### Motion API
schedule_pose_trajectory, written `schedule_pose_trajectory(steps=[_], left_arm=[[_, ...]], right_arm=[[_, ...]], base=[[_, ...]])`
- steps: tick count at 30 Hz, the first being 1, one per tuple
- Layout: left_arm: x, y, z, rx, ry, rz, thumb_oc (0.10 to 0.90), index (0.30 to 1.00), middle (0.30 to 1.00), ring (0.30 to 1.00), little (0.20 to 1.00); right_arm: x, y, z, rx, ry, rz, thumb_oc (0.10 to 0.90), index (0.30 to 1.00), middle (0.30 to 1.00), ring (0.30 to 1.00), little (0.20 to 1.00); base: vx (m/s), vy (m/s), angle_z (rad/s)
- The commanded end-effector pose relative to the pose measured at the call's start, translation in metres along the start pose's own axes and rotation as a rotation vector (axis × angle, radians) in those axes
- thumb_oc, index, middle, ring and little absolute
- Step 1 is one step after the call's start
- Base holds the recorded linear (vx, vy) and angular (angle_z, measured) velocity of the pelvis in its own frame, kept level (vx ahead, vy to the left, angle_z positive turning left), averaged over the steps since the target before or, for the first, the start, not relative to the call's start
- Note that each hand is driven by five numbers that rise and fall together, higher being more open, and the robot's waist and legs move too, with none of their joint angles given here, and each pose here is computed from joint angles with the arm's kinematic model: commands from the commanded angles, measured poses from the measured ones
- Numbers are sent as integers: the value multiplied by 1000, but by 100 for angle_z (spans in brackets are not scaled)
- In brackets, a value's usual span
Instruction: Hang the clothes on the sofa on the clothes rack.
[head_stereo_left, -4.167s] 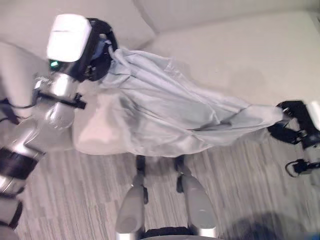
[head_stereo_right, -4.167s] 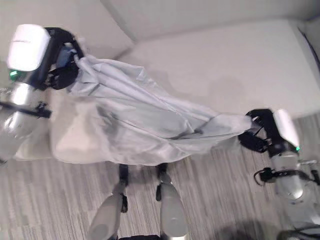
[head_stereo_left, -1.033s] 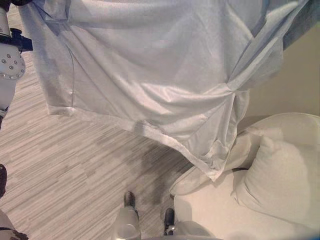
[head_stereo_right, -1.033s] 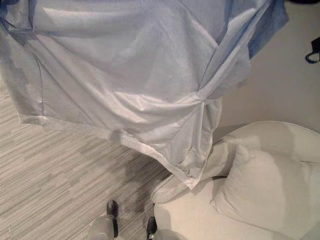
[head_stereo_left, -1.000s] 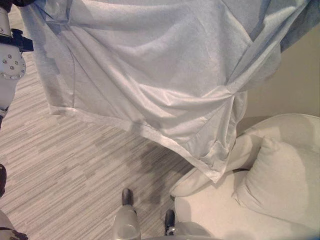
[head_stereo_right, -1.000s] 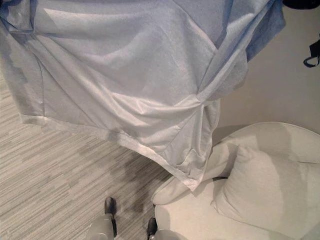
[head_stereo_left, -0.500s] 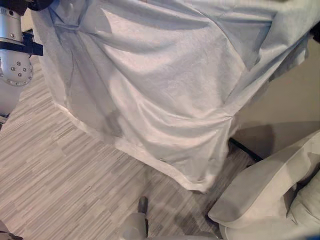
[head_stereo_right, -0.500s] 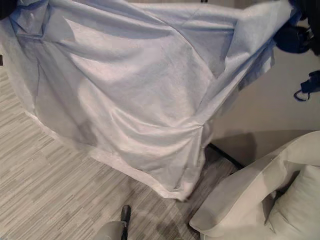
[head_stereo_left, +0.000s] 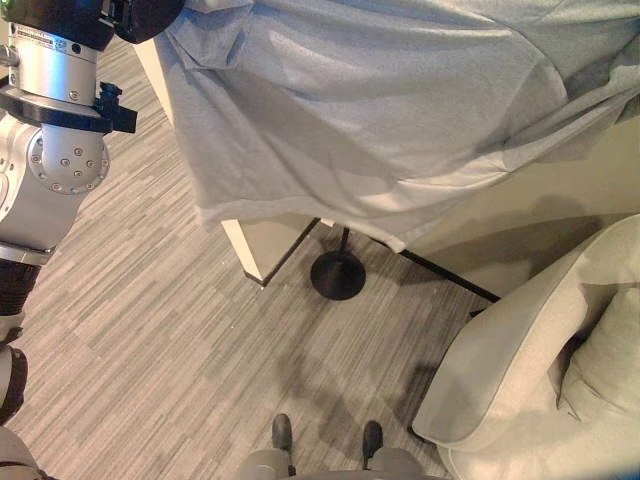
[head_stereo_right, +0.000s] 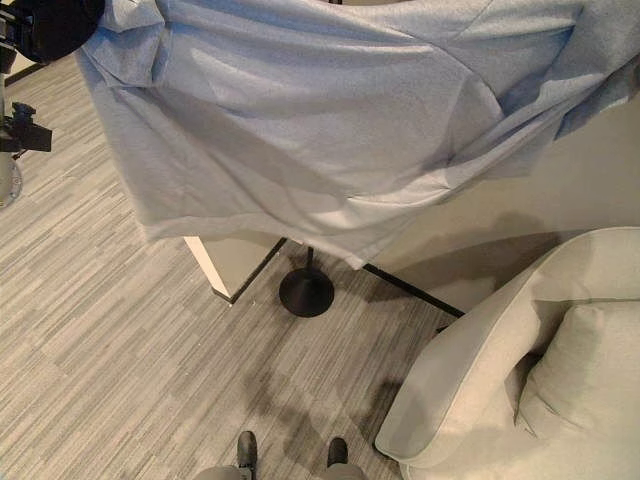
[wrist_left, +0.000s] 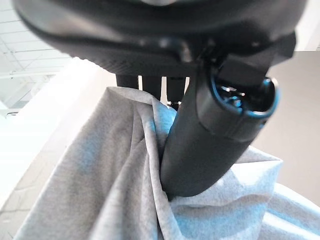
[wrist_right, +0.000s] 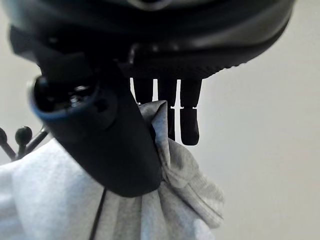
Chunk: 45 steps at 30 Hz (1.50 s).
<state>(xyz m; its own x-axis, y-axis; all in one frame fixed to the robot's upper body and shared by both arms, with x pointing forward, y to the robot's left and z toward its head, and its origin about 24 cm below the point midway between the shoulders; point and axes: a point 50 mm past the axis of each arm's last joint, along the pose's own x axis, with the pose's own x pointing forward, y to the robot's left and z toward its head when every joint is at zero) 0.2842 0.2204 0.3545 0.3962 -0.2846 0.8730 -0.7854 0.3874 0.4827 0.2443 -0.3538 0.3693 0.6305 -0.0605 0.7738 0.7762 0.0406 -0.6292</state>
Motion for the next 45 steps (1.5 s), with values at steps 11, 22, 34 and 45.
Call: schedule_pose_trajectory(steps=[11,22,34,45], left_arm=[[37,60,-10,41,32,305,400,300,300,300,300],[63,64,-17,47,74,317,400,300,300,300,300],[72,52,-11,14,73,301,400,300,300,300,300],[75,50,-16,93,86,292,400,300,300,300,300]], right_arm=[[29,-44,20,-44,-77,-186,400,300,300,300,300],[78,-33,56,-31,-104,-181,400,300,300,300,300],[89,-32,60,-78,-58,-184,400,300,300,300,300],[93,-56,38,-117,44,-249,400,300,300,300,300]], base=[[58,-159,-6],[263,-61,-33],[318,171,-11],[179,19,-6]])
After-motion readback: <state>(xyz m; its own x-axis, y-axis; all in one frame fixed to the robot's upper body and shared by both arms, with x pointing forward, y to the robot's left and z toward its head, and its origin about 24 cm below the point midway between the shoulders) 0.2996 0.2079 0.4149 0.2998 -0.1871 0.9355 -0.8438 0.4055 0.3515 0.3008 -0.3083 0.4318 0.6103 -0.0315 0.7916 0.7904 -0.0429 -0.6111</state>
